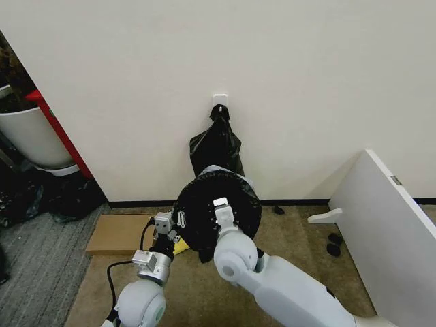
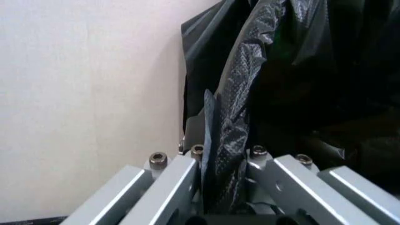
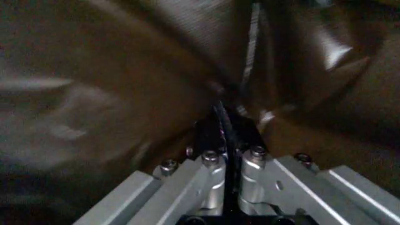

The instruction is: Place the garbage bag over the trash bin.

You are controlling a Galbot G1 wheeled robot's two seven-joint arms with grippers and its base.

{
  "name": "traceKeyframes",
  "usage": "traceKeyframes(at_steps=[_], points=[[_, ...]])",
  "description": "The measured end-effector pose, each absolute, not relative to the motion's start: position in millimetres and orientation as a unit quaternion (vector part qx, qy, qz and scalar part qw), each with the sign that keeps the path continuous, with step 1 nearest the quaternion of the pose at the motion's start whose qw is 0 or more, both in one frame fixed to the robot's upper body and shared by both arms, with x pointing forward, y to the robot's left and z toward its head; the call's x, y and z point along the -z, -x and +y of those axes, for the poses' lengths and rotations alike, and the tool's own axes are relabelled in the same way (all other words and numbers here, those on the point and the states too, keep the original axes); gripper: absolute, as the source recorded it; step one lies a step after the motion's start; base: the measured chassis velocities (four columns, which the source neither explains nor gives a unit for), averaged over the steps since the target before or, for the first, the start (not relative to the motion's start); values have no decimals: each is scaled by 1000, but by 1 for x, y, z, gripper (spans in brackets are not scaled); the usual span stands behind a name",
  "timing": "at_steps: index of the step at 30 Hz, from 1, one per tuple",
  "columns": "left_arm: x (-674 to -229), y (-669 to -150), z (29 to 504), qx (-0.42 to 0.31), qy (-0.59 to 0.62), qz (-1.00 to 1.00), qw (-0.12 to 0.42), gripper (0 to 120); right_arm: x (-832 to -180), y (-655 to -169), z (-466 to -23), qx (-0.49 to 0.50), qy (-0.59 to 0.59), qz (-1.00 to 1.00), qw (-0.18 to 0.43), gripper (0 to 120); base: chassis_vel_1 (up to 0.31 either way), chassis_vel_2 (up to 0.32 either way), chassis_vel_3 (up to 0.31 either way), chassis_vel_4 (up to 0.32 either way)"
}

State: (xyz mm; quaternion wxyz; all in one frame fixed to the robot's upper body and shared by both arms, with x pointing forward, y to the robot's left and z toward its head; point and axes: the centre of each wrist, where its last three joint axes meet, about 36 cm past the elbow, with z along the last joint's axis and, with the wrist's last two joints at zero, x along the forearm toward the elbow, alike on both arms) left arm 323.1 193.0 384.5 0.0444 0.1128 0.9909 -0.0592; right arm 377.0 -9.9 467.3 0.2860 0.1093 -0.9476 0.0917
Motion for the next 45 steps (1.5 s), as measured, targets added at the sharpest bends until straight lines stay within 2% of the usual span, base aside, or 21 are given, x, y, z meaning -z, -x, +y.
traceKeyframes(at_steps=[9,27,30,38,45], points=[[-385,-323,192,62,-113,991,44,0,-451,-381,-4,-107,-97,-939,312,0,0,0,0,0],[-384,-325,190,65,-116,990,42,0,-449,-380,-23,-105,-74,-945,300,0,0,0,0,0],[-383,-326,190,67,-115,990,40,0,-452,-378,-24,-97,-77,-948,292,0,0,0,0,0],[-381,-324,187,84,-108,990,25,0,-450,-369,-19,-23,-104,-971,215,0,0,0,0,0],[-387,-319,186,88,-110,990,29,0,-432,-389,-11,25,-85,-980,176,0,0,0,0,0]])
